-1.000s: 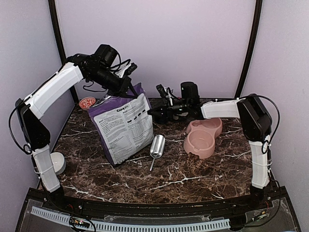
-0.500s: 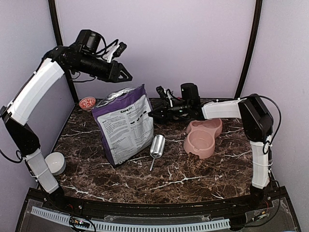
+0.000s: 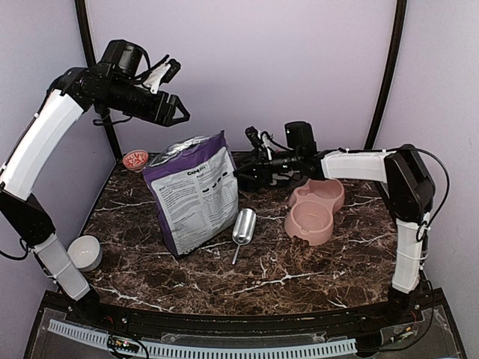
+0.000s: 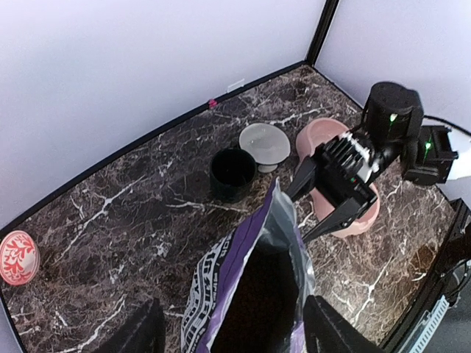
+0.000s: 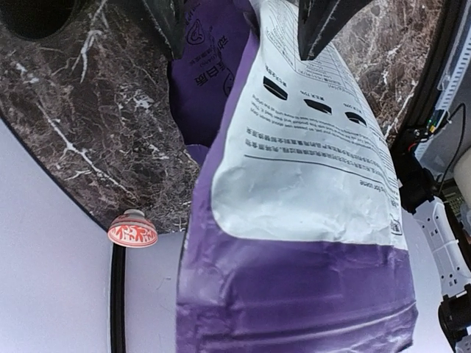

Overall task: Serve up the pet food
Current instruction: Move the pet food bag to the center of the board.

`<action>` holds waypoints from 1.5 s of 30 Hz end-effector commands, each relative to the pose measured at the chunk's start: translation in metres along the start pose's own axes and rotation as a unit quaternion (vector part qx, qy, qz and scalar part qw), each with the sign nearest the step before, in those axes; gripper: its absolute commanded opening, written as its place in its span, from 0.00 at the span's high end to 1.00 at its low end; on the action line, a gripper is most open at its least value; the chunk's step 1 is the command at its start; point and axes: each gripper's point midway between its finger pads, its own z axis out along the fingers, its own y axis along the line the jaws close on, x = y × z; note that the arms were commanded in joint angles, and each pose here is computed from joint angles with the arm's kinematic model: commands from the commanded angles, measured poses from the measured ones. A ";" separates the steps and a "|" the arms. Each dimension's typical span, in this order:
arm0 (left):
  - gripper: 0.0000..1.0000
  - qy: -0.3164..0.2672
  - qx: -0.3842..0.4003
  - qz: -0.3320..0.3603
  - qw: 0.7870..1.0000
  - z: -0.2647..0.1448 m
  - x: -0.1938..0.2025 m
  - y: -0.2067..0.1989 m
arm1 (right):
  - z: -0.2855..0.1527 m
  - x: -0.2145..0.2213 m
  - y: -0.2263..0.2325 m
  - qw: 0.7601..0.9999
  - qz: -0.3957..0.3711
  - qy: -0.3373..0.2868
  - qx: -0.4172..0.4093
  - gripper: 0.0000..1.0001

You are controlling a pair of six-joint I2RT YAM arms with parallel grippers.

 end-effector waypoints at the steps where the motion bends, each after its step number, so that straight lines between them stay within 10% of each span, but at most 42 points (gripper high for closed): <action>1: 0.34 0.046 -0.014 0.017 0.999 0.001 0.030 0.007 | -0.016 -0.023 0.001 0.999 -0.028 -0.002 0.043 0.45; 17: 0.52 0.137 0.036 0.034 0.989 0.077 0.079 0.010 | -0.046 -0.027 0.030 0.997 -0.029 0.006 0.074 0.40; 22: 0.99 0.132 0.042 0.038 0.990 0.088 0.076 0.012 | -0.050 -0.030 0.035 0.997 -0.031 0.004 0.075 0.40; 33: 1.00 0.092 -0.199 0.003 0.976 0.041 0.035 0.086 | -0.060 -0.049 0.018 0.989 0.007 -0.018 0.146 0.39; 45: 1.00 0.015 -0.256 0.000 0.966 -0.012 -0.013 0.096 | -0.057 -0.046 0.007 0.983 0.041 -0.015 0.181 0.39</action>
